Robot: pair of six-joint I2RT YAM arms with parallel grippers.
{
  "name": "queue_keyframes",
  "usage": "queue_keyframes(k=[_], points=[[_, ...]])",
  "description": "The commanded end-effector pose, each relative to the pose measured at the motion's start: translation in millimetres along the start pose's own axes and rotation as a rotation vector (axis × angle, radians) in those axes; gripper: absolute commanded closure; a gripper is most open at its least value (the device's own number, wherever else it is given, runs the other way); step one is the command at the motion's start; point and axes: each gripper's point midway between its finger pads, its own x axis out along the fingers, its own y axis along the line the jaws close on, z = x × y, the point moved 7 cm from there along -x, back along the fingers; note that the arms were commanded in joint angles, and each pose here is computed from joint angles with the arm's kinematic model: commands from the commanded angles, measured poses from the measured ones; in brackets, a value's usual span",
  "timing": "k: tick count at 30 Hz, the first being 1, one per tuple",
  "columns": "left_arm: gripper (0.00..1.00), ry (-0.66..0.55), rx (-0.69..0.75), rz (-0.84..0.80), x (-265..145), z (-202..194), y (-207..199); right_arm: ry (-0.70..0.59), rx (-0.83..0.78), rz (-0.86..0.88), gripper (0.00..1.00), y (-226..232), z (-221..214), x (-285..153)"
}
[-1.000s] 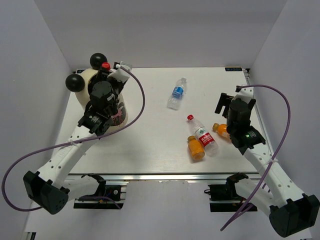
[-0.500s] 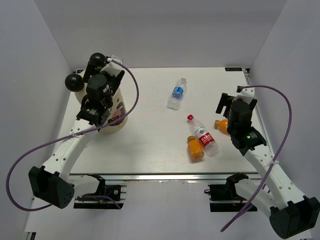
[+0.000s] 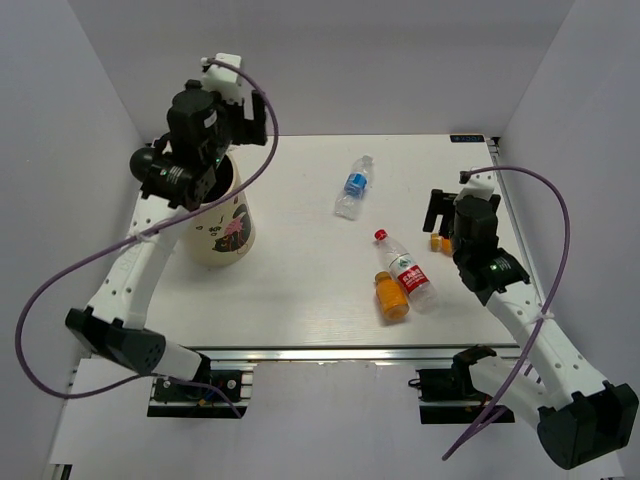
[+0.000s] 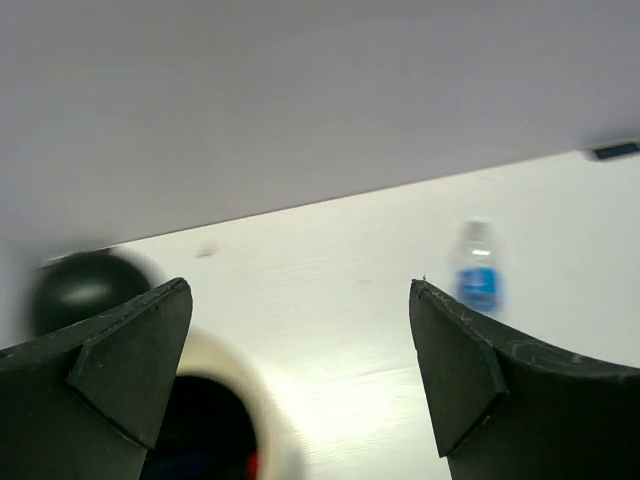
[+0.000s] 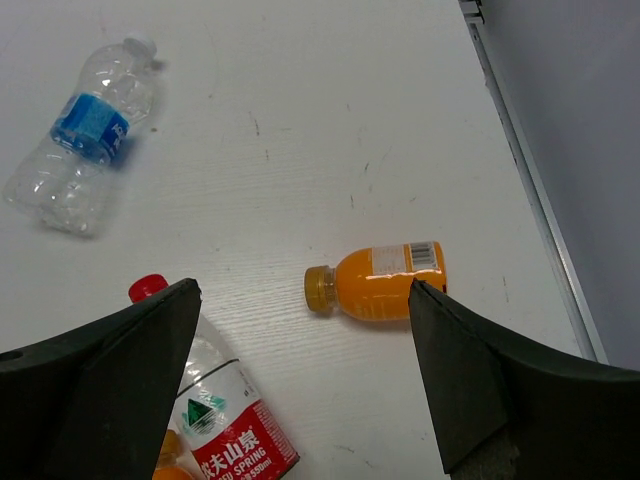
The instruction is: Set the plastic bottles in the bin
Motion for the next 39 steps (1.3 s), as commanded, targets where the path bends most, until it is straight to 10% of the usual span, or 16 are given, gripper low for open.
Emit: queue_keyframes(k=[1, 20, 39], points=[[0.02, 0.198, -0.173, -0.363, 18.8, -34.5, -68.8, -0.007, 0.021, 0.004, 0.11, 0.8, 18.7, -1.8], [0.02, 0.324, -0.081, -0.390, 212.0, -174.7, -216.6, 0.180, 0.091, -0.088, 0.11, -31.5, 15.5, 18.8], [0.02, 0.462, -0.173, -0.430, 230.3, -276.6, -263.8, 0.206, 0.084, -0.084, 0.11, -30.5, 5.8, 23.8]])
